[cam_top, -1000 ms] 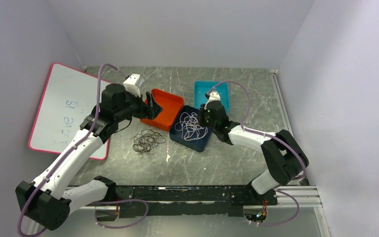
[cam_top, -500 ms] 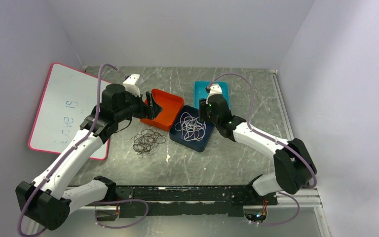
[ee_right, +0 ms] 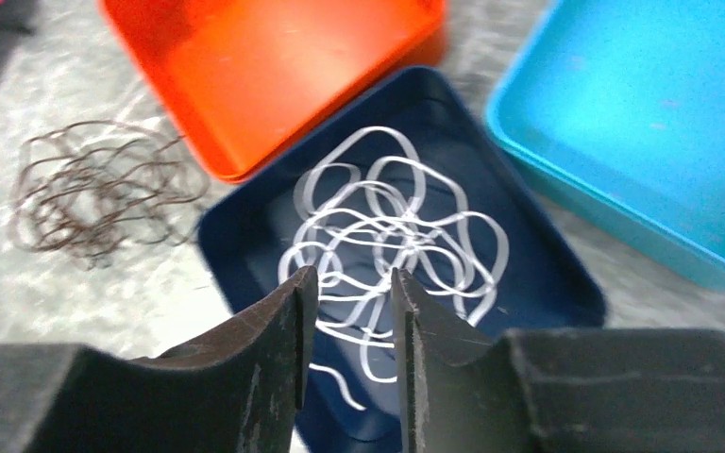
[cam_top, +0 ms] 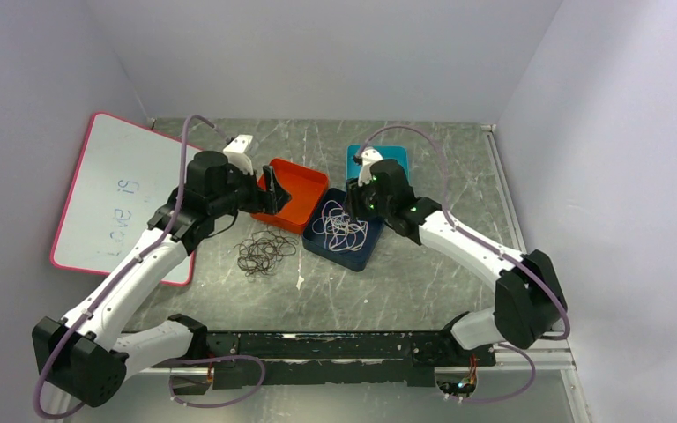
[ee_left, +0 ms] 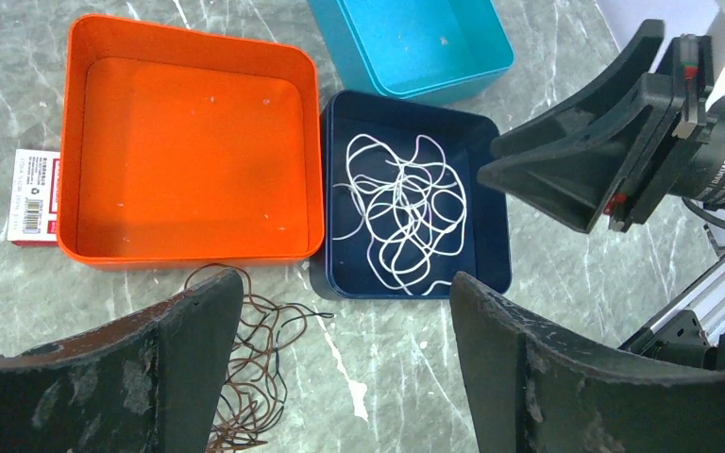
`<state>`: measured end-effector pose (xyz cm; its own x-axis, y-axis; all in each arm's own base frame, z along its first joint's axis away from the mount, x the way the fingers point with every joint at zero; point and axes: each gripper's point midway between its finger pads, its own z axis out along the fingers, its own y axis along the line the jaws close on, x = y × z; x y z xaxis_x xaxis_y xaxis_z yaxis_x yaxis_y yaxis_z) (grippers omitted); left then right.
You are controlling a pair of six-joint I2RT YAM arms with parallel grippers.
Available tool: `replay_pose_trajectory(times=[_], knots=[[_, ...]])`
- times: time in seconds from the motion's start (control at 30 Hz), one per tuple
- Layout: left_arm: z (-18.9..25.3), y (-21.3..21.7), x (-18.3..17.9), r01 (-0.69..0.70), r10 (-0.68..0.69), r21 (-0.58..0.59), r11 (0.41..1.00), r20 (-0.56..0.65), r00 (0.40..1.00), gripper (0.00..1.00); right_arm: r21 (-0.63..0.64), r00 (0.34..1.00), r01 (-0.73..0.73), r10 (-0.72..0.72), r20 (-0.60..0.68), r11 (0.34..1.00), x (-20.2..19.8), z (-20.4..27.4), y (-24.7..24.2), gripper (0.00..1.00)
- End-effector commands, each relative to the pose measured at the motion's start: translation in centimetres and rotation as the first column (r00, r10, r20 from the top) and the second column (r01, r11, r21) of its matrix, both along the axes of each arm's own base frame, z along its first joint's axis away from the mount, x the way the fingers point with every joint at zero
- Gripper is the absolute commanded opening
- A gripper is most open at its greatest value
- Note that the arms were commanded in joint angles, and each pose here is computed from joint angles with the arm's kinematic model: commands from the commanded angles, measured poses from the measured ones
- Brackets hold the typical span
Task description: Untangle the cables
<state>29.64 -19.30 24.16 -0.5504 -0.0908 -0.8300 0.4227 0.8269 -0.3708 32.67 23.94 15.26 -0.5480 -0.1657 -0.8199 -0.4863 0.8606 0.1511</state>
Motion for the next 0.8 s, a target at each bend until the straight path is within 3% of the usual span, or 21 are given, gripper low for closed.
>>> replay_pose_trajectory(times=[0.0, 0.23, 0.4, 0.63, 0.77], knots=[[-0.2, -0.2, 0.3, -0.012, 0.012, -0.009, 1.000, 0.004, 1.000, 0.85, 0.125, 0.967, -0.224, 0.236, -0.093, 0.967, -2.4, -0.3, 4.4, 0.36], [-0.6, 0.3, -0.1, -0.029, 0.029, -0.003, 1.000, 0.000, 1.000, 0.85, 0.180, 0.944, -0.279, 0.303, -0.127, 0.943, -2.9, -1.8, 6.6, 0.34], [-0.9, 0.3, -0.1, -0.028, 0.028, 0.000, 1.000, -0.007, 1.000, 0.85, 0.152, 0.929, -0.304, 0.328, -0.171, 0.940, -3.8, -3.8, 7.4, 0.36], [-1.1, 0.3, -0.1, -0.028, 0.028, 0.002, 1.000, -0.010, 1.000, 0.84, -0.002, 0.962, -0.198, 0.194, -0.190, 0.980, -2.6, -7.0, 5.7, 0.15], [-1.2, 0.5, -0.2, -0.031, 0.032, 0.008, 0.999, -0.012, 0.999, 0.84, -0.077, 0.977, -0.115, 0.098, -0.192, 0.990, -1.8, -9.3, 4.0, 0.08]])
